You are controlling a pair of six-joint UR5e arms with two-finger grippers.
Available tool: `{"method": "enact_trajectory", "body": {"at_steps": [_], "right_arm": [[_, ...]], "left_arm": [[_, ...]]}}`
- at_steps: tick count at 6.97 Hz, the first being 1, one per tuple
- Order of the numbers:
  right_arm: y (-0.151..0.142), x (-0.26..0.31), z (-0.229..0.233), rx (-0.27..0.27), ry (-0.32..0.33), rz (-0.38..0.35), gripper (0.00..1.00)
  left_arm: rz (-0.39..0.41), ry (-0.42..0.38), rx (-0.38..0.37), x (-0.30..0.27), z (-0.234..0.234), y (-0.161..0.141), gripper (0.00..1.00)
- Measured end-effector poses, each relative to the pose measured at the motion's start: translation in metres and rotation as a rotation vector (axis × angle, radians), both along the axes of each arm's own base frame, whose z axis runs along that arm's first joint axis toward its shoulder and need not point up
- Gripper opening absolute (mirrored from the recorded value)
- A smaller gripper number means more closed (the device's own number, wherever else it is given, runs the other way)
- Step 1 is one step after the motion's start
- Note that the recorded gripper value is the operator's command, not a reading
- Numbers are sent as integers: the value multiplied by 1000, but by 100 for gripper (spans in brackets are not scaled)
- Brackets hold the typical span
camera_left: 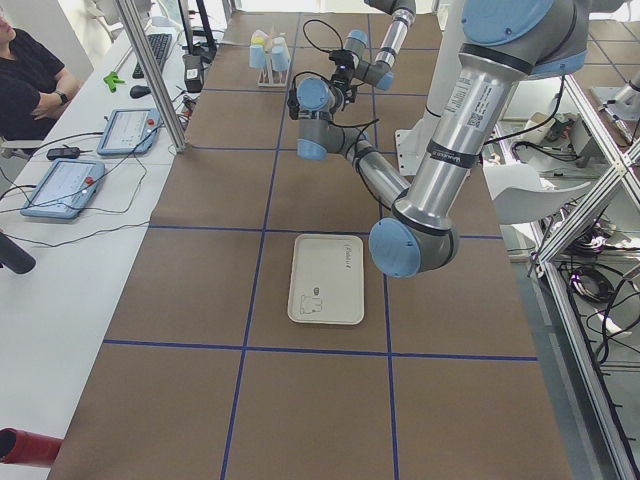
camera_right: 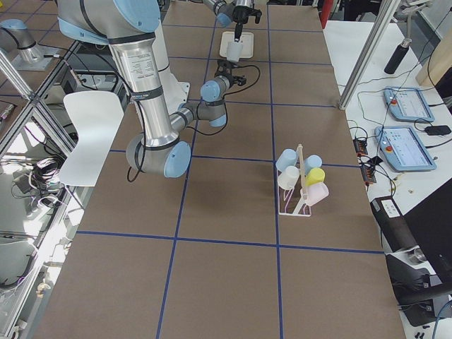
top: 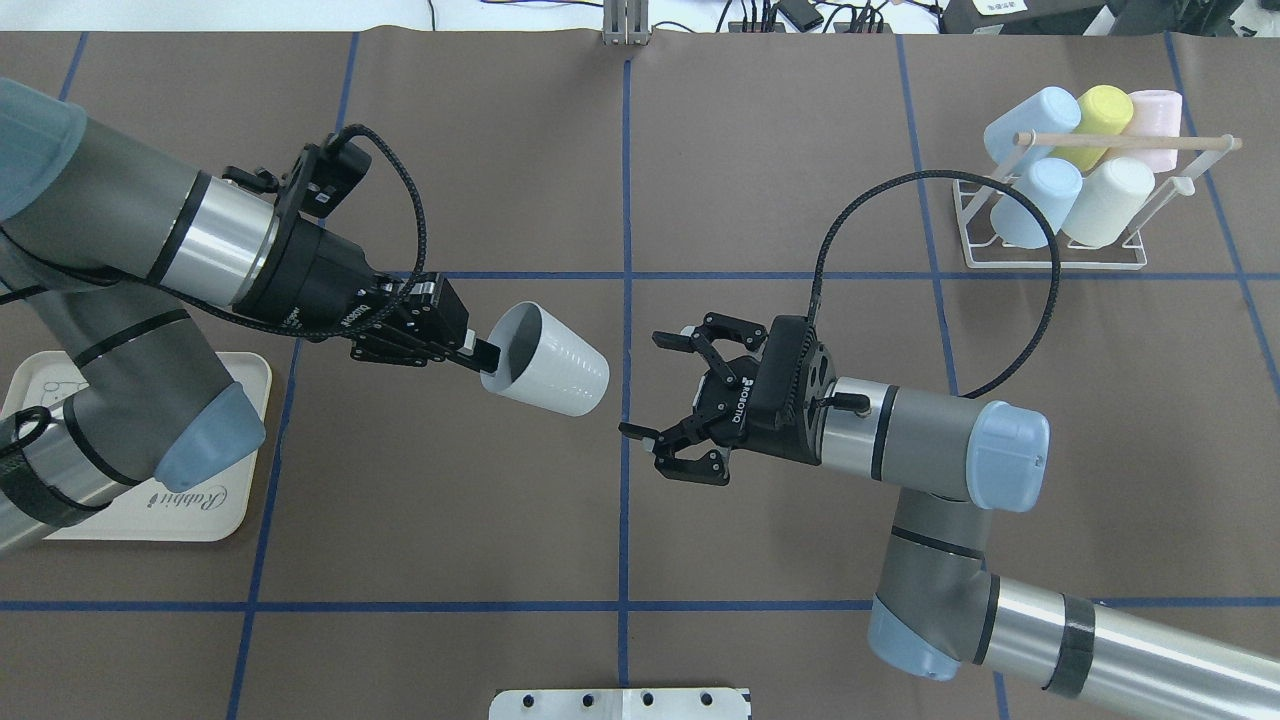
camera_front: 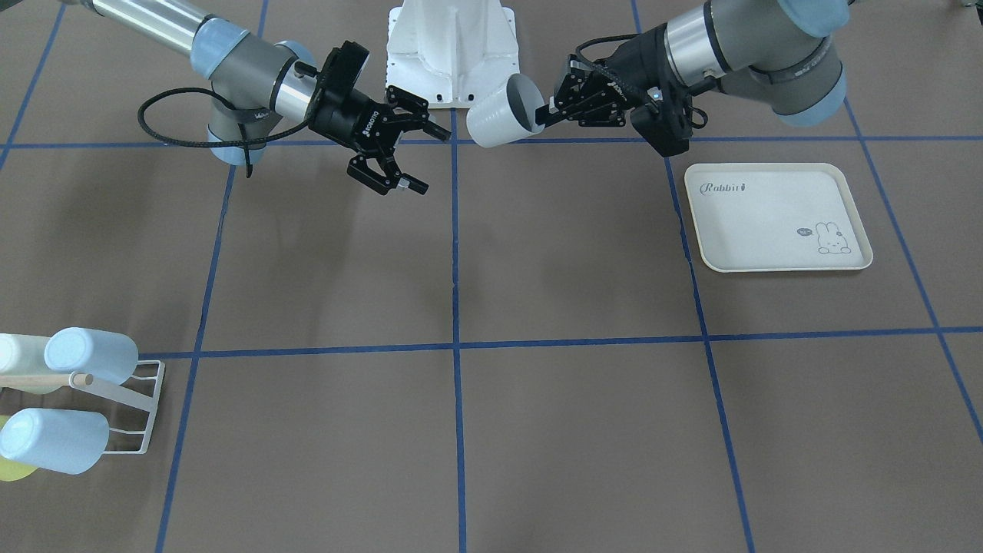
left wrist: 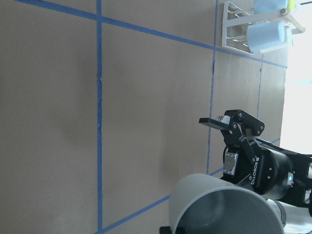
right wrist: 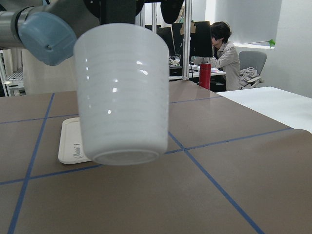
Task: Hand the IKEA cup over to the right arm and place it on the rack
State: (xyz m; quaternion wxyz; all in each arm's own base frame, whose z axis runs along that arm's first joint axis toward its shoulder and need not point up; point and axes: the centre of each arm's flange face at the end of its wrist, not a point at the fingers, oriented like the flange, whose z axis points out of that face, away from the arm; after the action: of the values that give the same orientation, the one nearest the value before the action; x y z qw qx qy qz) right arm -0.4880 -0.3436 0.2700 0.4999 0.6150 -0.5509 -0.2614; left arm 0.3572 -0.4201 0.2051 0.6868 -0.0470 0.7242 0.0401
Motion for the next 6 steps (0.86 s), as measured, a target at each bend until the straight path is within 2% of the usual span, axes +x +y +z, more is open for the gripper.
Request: {"method": "enact_trajectory", "body": {"at_steps": [6], "right_arm": [[4, -5, -8, 19, -9, -4, 98]], "left_arm": [[24, -7, -10, 41, -11, -9, 0]]}}
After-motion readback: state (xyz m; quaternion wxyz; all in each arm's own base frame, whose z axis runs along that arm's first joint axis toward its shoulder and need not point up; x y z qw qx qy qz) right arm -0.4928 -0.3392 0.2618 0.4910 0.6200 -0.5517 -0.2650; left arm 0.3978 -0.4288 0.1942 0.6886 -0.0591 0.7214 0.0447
